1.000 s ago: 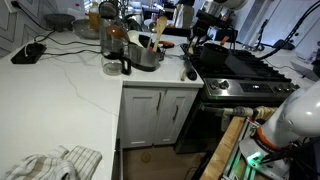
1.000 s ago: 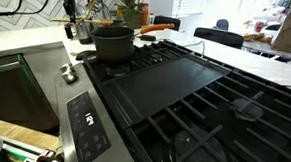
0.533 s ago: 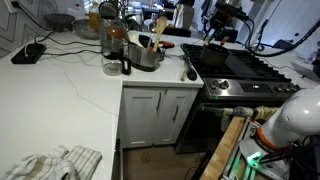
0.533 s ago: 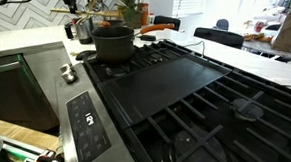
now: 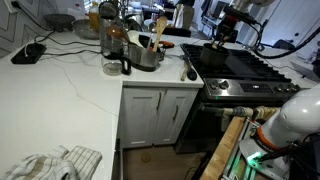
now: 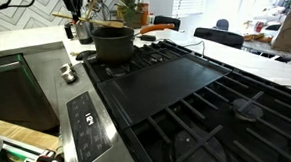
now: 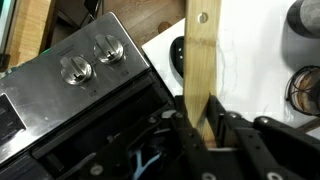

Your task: Pick up the wooden spoon on the left from the kitchen counter and put it in the black pot on the stove

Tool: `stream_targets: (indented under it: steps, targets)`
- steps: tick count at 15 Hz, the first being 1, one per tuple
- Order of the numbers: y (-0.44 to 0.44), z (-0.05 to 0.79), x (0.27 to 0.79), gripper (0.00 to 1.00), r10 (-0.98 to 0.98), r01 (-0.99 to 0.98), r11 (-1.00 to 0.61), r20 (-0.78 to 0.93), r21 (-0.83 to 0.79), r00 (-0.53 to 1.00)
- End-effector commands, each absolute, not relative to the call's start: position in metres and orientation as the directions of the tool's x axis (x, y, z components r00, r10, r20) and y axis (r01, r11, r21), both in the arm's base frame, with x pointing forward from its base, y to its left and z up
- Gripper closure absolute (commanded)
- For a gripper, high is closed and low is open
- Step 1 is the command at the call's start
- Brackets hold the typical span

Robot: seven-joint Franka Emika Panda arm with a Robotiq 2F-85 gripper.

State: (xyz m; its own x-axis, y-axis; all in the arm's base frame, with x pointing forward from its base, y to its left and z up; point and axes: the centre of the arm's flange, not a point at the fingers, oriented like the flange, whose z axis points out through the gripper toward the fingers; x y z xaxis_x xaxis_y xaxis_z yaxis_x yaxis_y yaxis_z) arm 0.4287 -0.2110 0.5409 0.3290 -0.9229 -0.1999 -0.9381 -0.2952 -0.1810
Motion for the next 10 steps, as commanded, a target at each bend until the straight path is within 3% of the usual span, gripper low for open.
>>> stream_targets:
  steps: [1,9,10]
  targets:
    - [-0.23,0.524,0.422,0.93,-0.92,-0.949,-0.264,-0.25,-0.174,0.302]
    - [-0.26,0.506,0.421,0.93,-0.918,-0.955,-0.236,-0.283,-0.177,0.279]
    - [-0.262,0.505,0.42,0.76,-0.918,-0.956,-0.235,-0.283,-0.178,0.278]
